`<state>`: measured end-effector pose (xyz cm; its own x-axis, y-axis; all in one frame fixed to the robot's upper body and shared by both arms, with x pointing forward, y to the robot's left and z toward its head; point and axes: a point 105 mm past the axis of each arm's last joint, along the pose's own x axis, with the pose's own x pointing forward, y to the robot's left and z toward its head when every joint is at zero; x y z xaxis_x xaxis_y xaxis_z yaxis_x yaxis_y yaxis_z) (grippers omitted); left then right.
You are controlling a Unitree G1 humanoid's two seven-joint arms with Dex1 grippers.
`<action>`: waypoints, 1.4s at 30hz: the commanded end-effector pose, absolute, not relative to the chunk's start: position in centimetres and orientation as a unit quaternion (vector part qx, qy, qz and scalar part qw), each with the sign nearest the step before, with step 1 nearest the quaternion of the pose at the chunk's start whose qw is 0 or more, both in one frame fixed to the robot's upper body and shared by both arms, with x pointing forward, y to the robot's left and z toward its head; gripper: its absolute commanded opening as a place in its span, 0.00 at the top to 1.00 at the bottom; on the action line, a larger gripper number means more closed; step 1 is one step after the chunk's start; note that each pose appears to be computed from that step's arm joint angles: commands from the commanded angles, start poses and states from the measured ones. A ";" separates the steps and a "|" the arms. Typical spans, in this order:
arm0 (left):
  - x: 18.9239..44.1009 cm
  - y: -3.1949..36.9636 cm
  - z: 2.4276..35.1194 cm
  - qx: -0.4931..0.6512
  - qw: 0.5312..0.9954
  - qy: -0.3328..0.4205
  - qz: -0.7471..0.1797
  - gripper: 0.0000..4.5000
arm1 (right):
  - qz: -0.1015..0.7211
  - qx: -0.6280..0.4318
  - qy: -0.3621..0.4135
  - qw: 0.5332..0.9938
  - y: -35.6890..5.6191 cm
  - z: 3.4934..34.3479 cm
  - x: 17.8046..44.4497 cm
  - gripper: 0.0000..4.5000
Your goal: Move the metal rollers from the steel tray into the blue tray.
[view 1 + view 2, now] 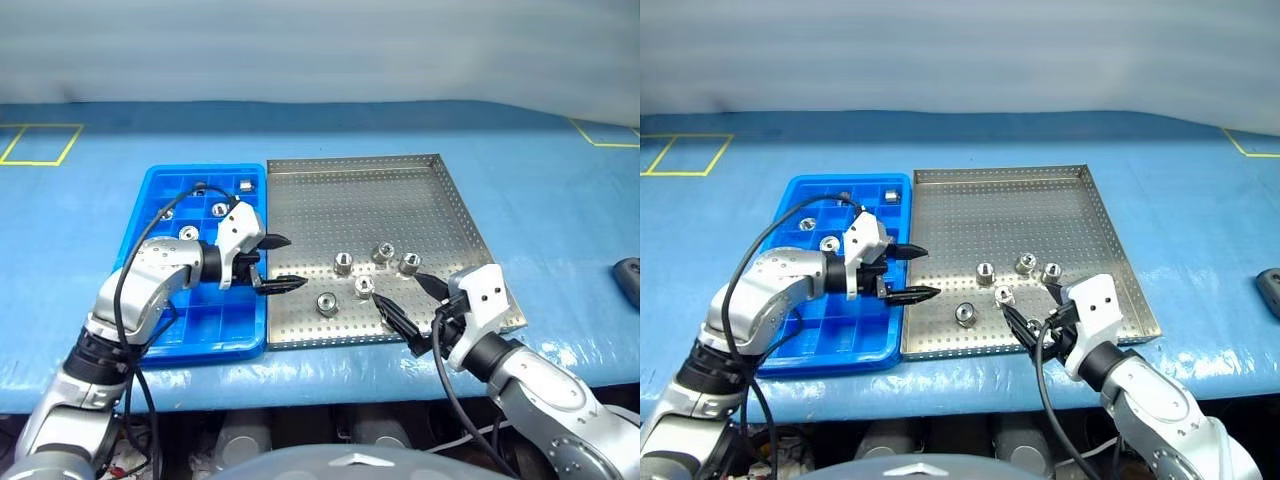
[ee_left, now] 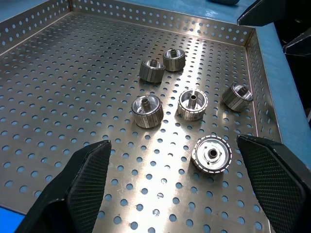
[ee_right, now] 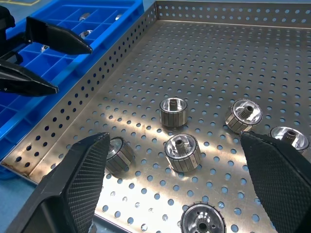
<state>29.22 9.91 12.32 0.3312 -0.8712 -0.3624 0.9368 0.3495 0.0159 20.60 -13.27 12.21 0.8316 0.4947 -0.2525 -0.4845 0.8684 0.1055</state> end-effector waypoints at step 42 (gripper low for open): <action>36.4 1.0 7.8 0.235 0.766 0.182 -0.570 0.00 | 0.203 0.021 0.133 0.970 -13.5 11.5 20.4 0.00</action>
<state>36.01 1.87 6.55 0.2848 -0.7735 -0.5662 0.9554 0.2769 0.1022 20.33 -13.69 10.61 0.8708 0.3958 -0.2915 -0.3825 0.9181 0.1039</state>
